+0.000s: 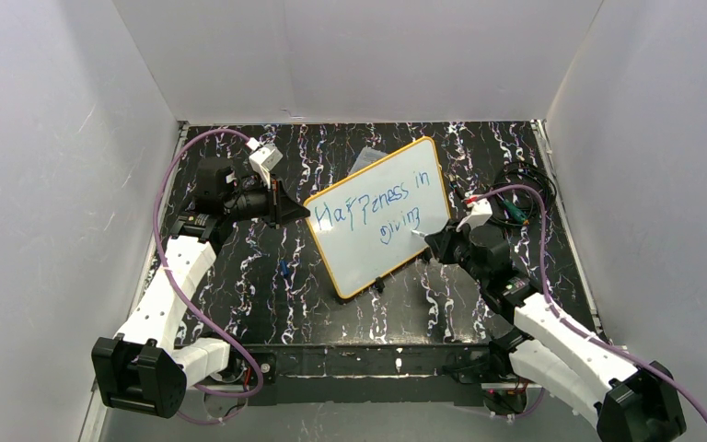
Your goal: Write a sentence on the whiteboard
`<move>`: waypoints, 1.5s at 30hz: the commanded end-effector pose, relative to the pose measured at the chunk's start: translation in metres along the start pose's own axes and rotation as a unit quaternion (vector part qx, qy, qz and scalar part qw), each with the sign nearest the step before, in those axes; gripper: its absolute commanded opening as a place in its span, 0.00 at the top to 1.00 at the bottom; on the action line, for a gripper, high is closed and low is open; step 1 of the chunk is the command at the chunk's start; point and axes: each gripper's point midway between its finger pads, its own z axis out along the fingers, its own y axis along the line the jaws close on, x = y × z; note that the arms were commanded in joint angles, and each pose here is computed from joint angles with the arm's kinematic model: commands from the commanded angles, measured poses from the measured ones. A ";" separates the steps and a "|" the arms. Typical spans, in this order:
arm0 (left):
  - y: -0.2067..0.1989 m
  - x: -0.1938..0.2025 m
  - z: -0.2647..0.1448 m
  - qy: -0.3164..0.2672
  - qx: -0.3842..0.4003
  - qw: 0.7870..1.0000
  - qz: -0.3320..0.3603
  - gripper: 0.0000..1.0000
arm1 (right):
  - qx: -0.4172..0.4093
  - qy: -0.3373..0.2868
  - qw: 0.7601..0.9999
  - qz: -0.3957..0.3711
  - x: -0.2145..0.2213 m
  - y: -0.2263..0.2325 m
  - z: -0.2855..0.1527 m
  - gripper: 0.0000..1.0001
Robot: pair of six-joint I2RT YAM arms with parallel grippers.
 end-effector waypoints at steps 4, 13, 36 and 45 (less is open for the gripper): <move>-0.012 -0.003 -0.003 -0.008 0.023 0.999 0.028 1.00 | -0.040 -0.084 0.995 0.030 -0.049 0.024 -0.008 0.99; -0.012 -0.004 -0.003 -0.008 0.023 0.999 0.029 1.00 | -0.010 -0.141 0.990 0.012 -0.086 0.019 -0.007 0.99; -0.011 -0.003 -0.002 -0.007 0.022 0.999 0.027 1.00 | -0.002 -0.116 0.993 -0.002 -0.069 0.014 0.010 0.99; -0.012 -0.004 -0.003 -0.008 0.023 0.999 0.028 1.00 | 0.010 -0.087 0.996 0.001 -0.048 0.005 0.006 0.99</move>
